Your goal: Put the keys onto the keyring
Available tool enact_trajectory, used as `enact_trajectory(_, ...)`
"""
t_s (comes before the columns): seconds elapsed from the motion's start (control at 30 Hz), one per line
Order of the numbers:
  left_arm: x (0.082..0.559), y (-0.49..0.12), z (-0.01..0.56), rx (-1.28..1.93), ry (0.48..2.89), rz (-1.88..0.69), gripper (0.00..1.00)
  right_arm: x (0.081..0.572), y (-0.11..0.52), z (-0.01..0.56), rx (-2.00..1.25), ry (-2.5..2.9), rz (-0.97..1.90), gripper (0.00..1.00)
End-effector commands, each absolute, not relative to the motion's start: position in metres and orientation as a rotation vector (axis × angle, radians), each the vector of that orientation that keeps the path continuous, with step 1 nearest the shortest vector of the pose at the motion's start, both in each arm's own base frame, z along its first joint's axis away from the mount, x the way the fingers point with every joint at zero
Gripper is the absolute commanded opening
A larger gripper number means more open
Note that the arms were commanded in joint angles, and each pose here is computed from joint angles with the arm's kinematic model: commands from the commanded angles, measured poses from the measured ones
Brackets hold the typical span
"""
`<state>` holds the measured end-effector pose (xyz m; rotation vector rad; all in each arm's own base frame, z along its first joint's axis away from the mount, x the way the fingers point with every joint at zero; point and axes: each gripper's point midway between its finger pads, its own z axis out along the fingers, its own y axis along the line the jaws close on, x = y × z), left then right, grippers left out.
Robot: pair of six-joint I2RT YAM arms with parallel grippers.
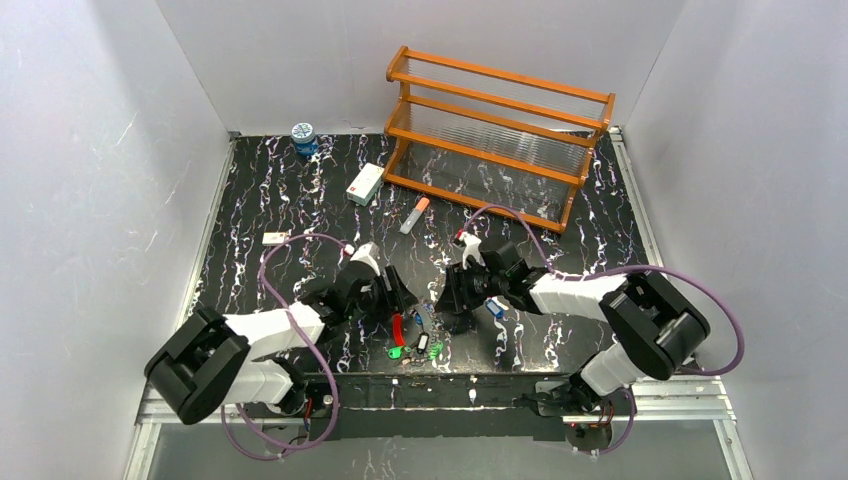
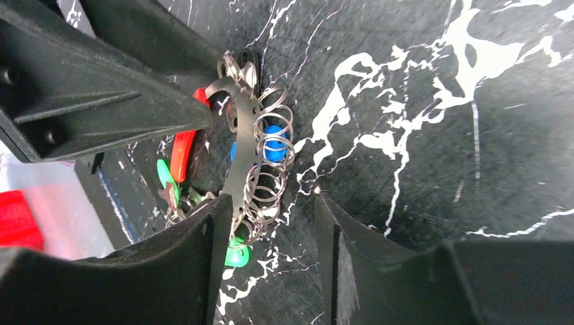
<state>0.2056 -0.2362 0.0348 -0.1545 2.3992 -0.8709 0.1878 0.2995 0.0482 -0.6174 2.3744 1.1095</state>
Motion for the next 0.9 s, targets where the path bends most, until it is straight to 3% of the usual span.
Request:
enact_trajectory(0.0, 0.201, -0.226, 0.004, -0.154, 2.532, -0.735, 0.58, 0.178, 0.314, 0.054, -0.621, 2.367, 1.277, 0.51)
enact_trajectory(0.2, 0.231, -0.247, -0.003, -0.065, 2.546, -0.690, 0.33, 0.169, 0.324, 0.047, -0.635, 2.389, 1.391, 0.32)
enact_trajectory(0.33, 0.249, -0.265, -0.013, 0.021, 2.583, -0.684, 0.22, 0.175, 0.327, 0.048, -0.636, 2.394, 1.374, 0.32)
enact_trajectory(0.4, 0.256, -0.269, -0.020, 0.048, 2.608, -0.670, 0.22, 0.182, 0.324, 0.046, -0.628, 2.403, 1.306, 0.36)
enact_trajectory(0.57, 0.265, -0.266, -0.012, 0.071, 2.580, -0.647, 0.40, 0.190, 0.311, 0.049, -0.634, 2.410, 1.167, 0.50)
enact_trajectory(0.7, 0.261, -0.252, 0.001, 0.072, 2.542, -0.604, 0.60, 0.190, 0.304, 0.055, -0.639, 2.404, 1.122, 0.56)
enact_trajectory(0.87, 0.254, -0.226, 0.019, 0.035, 2.471, -0.532, 0.68, 0.187, 0.303, 0.062, -0.641, 2.399, 1.122, 0.56)
